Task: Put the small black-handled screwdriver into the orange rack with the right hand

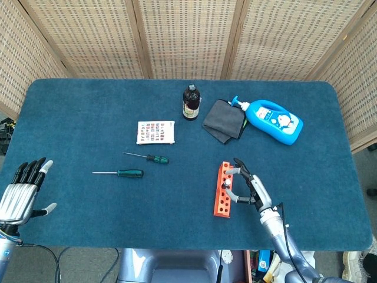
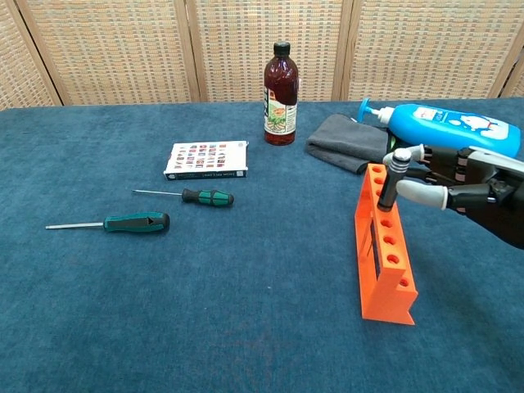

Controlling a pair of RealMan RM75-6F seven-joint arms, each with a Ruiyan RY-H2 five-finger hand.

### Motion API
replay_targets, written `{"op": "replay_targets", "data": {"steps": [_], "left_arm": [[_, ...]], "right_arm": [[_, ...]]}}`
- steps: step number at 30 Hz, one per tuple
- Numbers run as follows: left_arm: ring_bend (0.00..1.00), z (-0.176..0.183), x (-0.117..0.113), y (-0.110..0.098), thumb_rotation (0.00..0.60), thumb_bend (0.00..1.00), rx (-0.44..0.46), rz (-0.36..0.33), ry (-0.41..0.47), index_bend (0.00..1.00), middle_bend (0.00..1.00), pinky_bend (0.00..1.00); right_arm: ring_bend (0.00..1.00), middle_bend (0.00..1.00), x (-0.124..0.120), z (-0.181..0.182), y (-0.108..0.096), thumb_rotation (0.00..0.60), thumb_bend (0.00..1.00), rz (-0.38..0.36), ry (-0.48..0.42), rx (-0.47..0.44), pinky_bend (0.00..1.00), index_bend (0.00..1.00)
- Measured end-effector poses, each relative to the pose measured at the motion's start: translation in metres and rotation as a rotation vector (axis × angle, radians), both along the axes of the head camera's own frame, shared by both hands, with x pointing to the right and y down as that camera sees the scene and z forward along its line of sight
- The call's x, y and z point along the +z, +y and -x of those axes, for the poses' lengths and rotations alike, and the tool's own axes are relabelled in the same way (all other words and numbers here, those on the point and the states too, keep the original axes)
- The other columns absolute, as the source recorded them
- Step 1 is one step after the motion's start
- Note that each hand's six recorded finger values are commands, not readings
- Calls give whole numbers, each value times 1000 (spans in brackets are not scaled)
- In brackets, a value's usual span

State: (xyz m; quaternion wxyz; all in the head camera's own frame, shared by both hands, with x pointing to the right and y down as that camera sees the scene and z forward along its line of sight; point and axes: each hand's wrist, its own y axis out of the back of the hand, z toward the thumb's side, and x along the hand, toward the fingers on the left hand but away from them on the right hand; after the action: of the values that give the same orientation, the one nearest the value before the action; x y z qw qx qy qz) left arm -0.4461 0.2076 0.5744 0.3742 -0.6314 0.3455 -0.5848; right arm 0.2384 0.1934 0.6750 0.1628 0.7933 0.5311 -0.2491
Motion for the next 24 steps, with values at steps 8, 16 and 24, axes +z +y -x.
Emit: {"op": "replay_targets", "data": {"steps": [8, 16, 24], "left_arm": [[0, 1, 0, 0, 600, 0, -4, 2, 0, 0, 0, 0], [0, 7, -1, -2, 600, 0, -22, -2, 0, 0, 0, 0], [0, 10, 1, -2, 600, 0, -29, 6, -9, 0, 0, 0]], "right_arm": [[0, 0, -2, -10, -3, 600, 280, -16, 32, -6, 0, 184], [0, 0, -13, -55, -14, 600, 280, -139, 247, -26, 0, 184], [0, 0, -31, -110, -17, 600, 280, -283, 566, -88, 0, 174]]}}
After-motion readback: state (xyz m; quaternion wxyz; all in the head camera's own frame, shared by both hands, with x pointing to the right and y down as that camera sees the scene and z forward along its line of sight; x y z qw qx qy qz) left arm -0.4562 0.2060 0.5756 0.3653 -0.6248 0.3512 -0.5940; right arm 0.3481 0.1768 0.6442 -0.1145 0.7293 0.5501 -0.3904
